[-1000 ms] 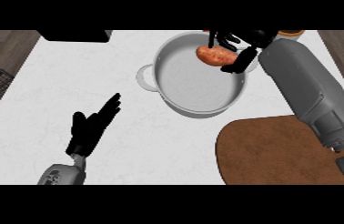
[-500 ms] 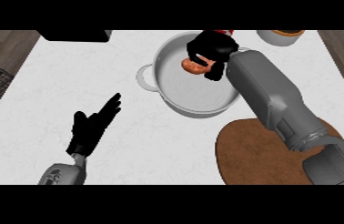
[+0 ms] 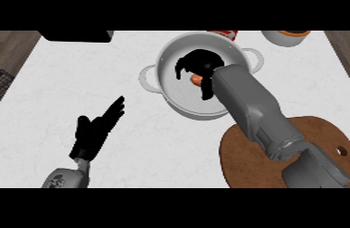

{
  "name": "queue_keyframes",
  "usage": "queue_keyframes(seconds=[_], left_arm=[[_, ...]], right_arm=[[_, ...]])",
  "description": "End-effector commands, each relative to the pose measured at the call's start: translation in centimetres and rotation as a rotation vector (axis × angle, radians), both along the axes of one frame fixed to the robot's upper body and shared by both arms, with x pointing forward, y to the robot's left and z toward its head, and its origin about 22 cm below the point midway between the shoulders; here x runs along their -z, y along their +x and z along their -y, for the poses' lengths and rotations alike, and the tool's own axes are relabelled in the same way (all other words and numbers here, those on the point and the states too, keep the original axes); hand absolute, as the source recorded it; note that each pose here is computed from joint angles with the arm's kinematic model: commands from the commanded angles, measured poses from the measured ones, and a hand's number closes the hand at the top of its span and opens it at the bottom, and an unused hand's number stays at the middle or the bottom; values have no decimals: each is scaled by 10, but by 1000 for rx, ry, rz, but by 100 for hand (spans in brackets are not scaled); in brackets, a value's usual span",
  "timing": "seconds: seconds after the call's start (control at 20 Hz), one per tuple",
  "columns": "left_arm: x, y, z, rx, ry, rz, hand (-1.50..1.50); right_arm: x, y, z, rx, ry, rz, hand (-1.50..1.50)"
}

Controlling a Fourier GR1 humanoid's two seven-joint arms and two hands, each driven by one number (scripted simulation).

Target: Pick the sweet potato from the cutting board and place it in the pot

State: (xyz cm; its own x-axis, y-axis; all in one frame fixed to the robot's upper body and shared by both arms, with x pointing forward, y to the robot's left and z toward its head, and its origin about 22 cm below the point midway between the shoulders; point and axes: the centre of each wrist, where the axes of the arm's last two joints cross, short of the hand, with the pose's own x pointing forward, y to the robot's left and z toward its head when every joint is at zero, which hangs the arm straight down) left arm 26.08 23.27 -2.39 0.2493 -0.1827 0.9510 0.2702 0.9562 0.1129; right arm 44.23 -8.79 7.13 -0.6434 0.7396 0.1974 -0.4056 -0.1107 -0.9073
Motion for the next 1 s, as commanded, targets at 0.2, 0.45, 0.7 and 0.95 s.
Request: queue_keyframes(seconds=[0.2, 0.45, 0.7, 0.95], left_arm=[[0, -1, -7, -15, -5, 7, 0], [-10, 4, 5, -3, -7, 10, 0], [2, 4, -11, -3, 14, 5, 0], [-6, 7, -2, -6, 2, 5, 0]], right_arm=[[-6, -2, -14, 56, 673, -181, -150], [-52, 19, 11, 222, 942, -176, -150], [-63, 30, 63, 336, 1123, -170, -150], [-71, 32, 143, 354, 1211, -191, -150]])
